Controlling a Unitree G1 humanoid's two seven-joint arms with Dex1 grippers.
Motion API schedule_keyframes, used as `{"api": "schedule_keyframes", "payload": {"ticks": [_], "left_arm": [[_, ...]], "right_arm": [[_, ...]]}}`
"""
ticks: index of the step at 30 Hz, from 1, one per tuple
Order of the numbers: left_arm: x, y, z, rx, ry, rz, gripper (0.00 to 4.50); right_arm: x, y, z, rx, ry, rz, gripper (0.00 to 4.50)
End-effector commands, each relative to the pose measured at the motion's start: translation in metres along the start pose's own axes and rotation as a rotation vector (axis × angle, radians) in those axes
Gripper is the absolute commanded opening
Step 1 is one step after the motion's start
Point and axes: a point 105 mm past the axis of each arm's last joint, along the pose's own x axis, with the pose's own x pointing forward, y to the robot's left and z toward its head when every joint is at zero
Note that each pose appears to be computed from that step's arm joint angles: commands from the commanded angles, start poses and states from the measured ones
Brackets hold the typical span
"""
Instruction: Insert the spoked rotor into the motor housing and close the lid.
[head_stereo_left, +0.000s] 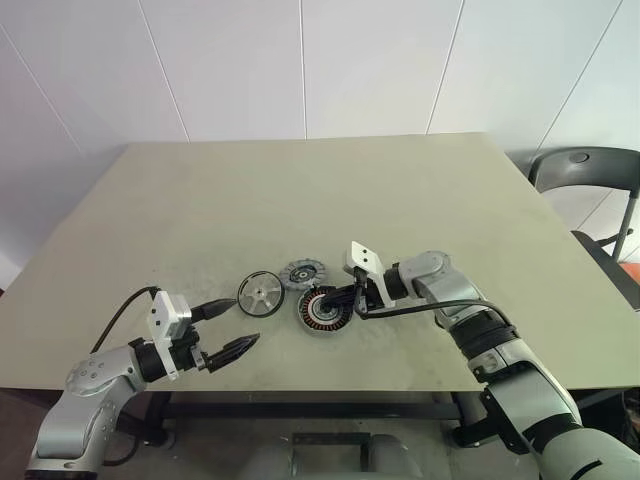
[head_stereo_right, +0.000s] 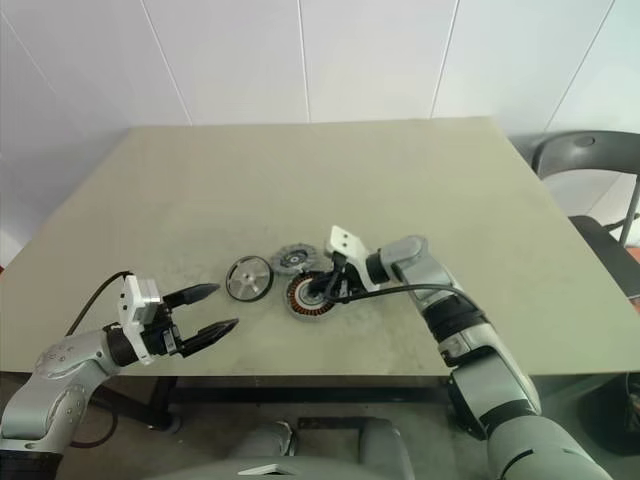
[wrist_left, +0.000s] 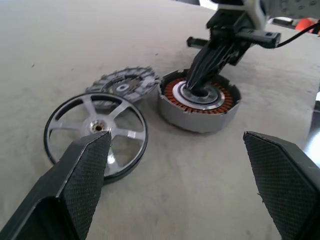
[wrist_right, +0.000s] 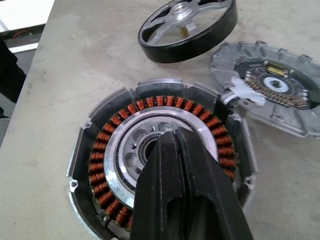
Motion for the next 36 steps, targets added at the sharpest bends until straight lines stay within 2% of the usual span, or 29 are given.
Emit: {"api": "schedule_keyframes", "payload": {"ticks": [1, 3, 6, 9, 15, 17, 20, 29, 36], "left_arm": [[0.000, 0.007, 0.008, -0.039, -0.030, 0.055, 4.50], [-0.001, 0.012, 0.011, -0.106, -0.071, 0.090, 4.50], [-0.005, 0.022, 0.014, -0.303, -0.155, 0.156, 4.50], [-0.006, 0.021, 0.003, -0.477, -0.156, 0.184, 4.50], [-0.011, 0.022, -0.036, -0.838, -0.061, 0.310, 4.50], [-0.010, 0.025, -0.032, -0.897, -0.119, 0.313, 4.50], [-0.009, 0.033, -0.027, -0.983, -0.204, 0.328, 4.50], [0.009, 0.036, -0.013, -1.209, -0.314, 0.224, 4.50], [0.032, 0.037, -0.010, -1.224, -0.256, 0.207, 4.50]], "right_arm": [[-0.016, -0.001, 0.030, -0.041, -0.095, 0.003, 0.04], [-0.022, 0.001, 0.036, -0.049, -0.117, 0.010, 0.20], [-0.034, 0.005, 0.046, -0.068, -0.140, 0.024, 0.89], [-0.044, 0.009, 0.049, -0.073, -0.138, 0.038, 1.91], [-0.059, 0.013, 0.052, -0.076, -0.124, 0.059, 3.90], [-0.061, 0.012, 0.054, -0.083, -0.125, 0.052, 4.49], [-0.063, 0.014, 0.055, -0.090, -0.123, 0.064, 4.49], [-0.063, 0.009, 0.059, -0.157, -0.129, 0.035, 4.49], [-0.063, 0.009, 0.065, -0.158, -0.136, 0.036, 4.49]]}}
